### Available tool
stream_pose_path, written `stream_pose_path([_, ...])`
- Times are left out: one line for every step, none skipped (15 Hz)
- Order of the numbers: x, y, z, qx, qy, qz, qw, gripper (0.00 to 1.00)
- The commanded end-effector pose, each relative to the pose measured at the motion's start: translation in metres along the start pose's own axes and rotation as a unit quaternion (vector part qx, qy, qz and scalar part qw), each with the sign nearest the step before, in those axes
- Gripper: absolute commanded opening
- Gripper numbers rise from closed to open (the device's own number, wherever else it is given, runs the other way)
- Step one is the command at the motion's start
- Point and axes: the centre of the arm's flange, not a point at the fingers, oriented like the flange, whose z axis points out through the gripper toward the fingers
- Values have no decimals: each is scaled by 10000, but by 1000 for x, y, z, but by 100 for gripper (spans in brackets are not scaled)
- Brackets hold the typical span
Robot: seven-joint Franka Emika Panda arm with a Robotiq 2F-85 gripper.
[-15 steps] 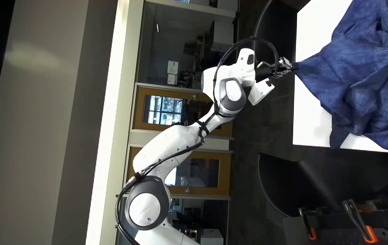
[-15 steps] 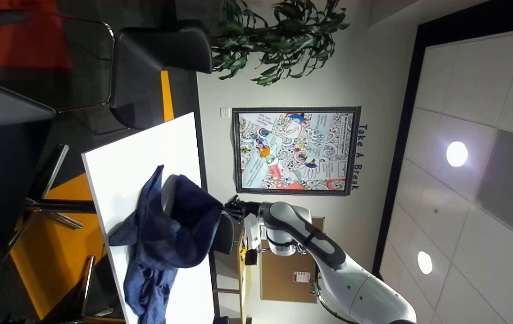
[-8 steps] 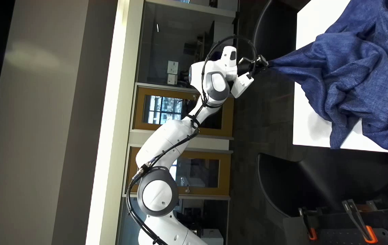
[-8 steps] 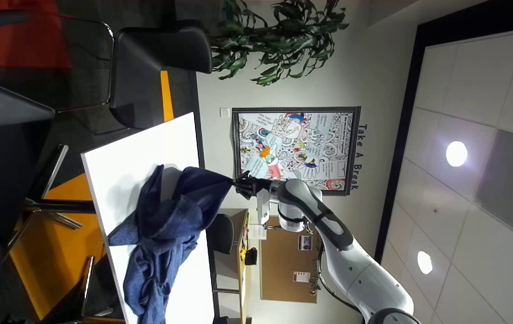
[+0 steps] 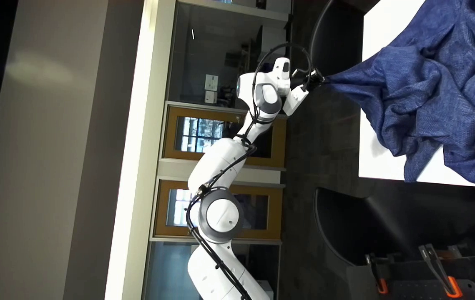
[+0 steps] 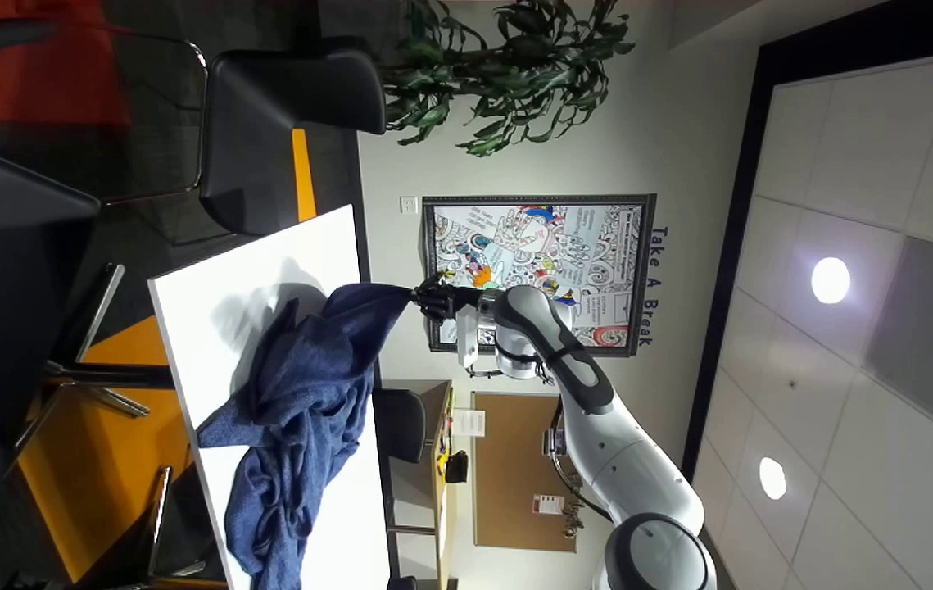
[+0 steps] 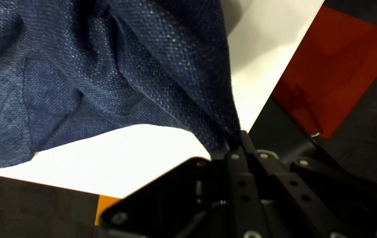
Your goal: Unfold the object and spread it to the part of the table
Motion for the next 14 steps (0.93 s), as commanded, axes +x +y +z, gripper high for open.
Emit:
stream_pose_path([27,-5,10,-6,-156,9,9999,34])
stream_pose_path([24,-2,9,-38,-167,-5,9999,41])
stream_pose_path([19,1,5,-75,-186,-9,9998,49])
stream_pose_path([12,5,0,-115,-205,-13,9997,56])
stream_pose_path([1,11,-6,-172,-189,-7,9997,65])
stream_pose_path([-12,19,-13,-244,-162,-15,9996,71])
stream_pose_path([-22,27,-19,-211,-197,-44,9996,80])
stream_pose_path([-34,35,-24,-351,-272,29,9990,87])
stream_pose_path([-53,45,-31,-357,-419,24,9985,93])
stream_pose_path([-66,54,-35,-262,-501,-2,9984,99])
stream_pose_path([-78,61,-38,-354,-613,10,9975,100])
stream_pose_path([-88,69,-39,-289,-720,-7,9970,100])
stream_pose_path([-100,77,-41,-275,-790,-33,9965,100])
stream_pose_path([-112,84,-42,-306,-879,-34,9957,100])
